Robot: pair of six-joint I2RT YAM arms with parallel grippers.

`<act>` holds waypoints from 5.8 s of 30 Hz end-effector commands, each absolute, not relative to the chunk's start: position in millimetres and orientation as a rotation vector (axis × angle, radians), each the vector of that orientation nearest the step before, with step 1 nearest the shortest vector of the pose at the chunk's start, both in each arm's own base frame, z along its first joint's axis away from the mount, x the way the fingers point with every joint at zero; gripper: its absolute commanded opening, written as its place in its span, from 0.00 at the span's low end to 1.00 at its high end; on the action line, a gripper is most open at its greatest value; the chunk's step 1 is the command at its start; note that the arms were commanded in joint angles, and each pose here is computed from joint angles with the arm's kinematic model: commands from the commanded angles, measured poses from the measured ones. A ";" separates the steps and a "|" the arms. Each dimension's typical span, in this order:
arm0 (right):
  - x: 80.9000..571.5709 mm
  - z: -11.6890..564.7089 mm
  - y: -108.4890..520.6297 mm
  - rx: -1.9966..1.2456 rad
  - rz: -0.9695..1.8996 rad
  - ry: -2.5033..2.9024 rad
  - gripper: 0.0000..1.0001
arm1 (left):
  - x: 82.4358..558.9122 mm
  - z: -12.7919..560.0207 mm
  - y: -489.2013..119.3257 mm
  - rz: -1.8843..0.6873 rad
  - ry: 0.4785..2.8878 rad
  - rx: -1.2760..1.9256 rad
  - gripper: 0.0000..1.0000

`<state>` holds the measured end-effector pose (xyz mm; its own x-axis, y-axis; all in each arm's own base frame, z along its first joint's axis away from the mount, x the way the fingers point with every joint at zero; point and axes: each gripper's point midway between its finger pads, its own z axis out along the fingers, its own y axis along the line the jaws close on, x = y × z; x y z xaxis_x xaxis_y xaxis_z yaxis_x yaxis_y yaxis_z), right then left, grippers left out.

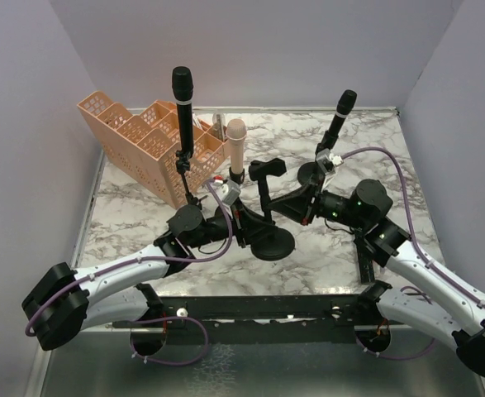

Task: Attach the microphones to the stand

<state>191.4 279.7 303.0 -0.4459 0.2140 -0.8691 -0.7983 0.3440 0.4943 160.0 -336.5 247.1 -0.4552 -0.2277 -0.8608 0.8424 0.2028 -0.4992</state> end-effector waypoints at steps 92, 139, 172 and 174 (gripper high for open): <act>267.9 297.5 264.1 -0.372 0.806 1.760 0.49 | 234.7 259.7 -370.8 -1.134 1.584 0.552 0.00; 262.9 296.8 241.0 -0.445 0.672 1.810 0.58 | 212.1 271.8 -363.2 -1.168 1.532 0.664 0.00; 205.4 349.7 241.4 -0.551 0.924 1.503 0.64 | 167.7 269.1 -366.6 -1.343 1.475 0.916 0.00; 212.2 349.4 242.2 -0.490 0.935 1.523 0.66 | 174.3 269.3 -367.1 -1.326 1.493 0.879 0.00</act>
